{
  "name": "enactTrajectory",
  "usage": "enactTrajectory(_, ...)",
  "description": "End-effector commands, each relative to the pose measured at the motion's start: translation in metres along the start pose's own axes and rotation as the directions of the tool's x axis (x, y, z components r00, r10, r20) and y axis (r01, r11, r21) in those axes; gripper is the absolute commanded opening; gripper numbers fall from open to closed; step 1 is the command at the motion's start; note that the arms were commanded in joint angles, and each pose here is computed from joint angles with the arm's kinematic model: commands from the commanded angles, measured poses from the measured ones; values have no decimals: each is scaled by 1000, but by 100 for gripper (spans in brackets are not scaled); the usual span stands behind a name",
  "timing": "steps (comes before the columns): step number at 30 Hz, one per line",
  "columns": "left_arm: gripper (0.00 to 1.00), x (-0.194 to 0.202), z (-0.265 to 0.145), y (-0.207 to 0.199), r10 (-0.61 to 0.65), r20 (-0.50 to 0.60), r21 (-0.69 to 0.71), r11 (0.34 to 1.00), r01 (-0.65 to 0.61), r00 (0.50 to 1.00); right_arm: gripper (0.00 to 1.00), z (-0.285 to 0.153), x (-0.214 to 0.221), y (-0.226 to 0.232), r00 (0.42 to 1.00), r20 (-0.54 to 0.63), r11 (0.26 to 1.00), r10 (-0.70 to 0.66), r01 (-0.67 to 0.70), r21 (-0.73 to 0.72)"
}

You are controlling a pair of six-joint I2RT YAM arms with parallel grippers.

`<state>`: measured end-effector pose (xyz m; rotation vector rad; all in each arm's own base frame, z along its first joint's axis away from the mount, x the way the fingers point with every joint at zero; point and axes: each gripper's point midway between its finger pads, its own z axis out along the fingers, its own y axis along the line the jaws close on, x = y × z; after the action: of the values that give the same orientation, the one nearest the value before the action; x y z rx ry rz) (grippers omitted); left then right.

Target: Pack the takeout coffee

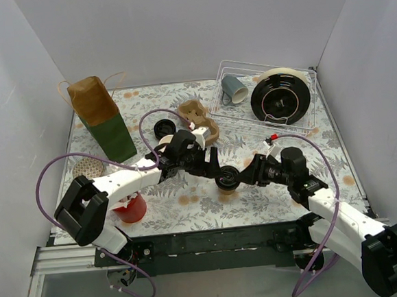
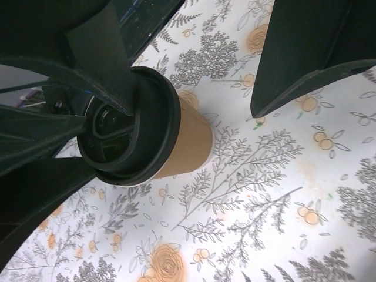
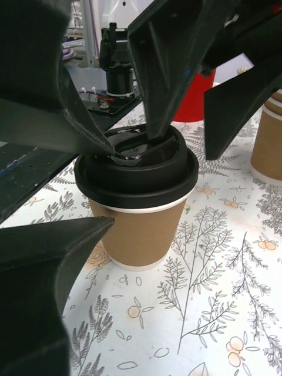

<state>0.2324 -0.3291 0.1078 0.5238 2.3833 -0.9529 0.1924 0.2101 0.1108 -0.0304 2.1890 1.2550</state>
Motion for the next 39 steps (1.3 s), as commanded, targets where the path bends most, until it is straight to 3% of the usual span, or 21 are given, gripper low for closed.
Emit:
enactTrajectory(1, 79, -26, -12, 6, 62, 36, -96, 994, -58, 997, 57, -7, -5, 6, 1000, -28, 999, -11, 12, 46)
enactTrajectory(8, 83, -65, -23, -29, 86, 89, -17, 996, -84, 992, 57, -13, -20, 20, 999, -3, 998, -55, 55, 43)
enactTrajectory(22, 78, -32, -49, -6, -78, 125, -112, 989, 92, 989, 52, -7, -19, 29, 998, 43, 999, 39, -38, -11)
enactTrajectory(26, 76, -28, -47, -17, -94, 123, -84, 991, 104, 988, 51, -5, -13, 26, 1000, 17, 1000, 0, -1, 23)
enactTrajectory(32, 73, -30, -41, -35, -55, 138, -93, 993, 68, 989, 54, -15, -44, 30, 990, 93, 988, -107, 95, 119)
enactTrajectory(39, 40, -51, -45, -75, -5, 188, -10, 1000, 7, 982, 54, -19, -42, 27, 987, 54, 978, -154, 145, 148)
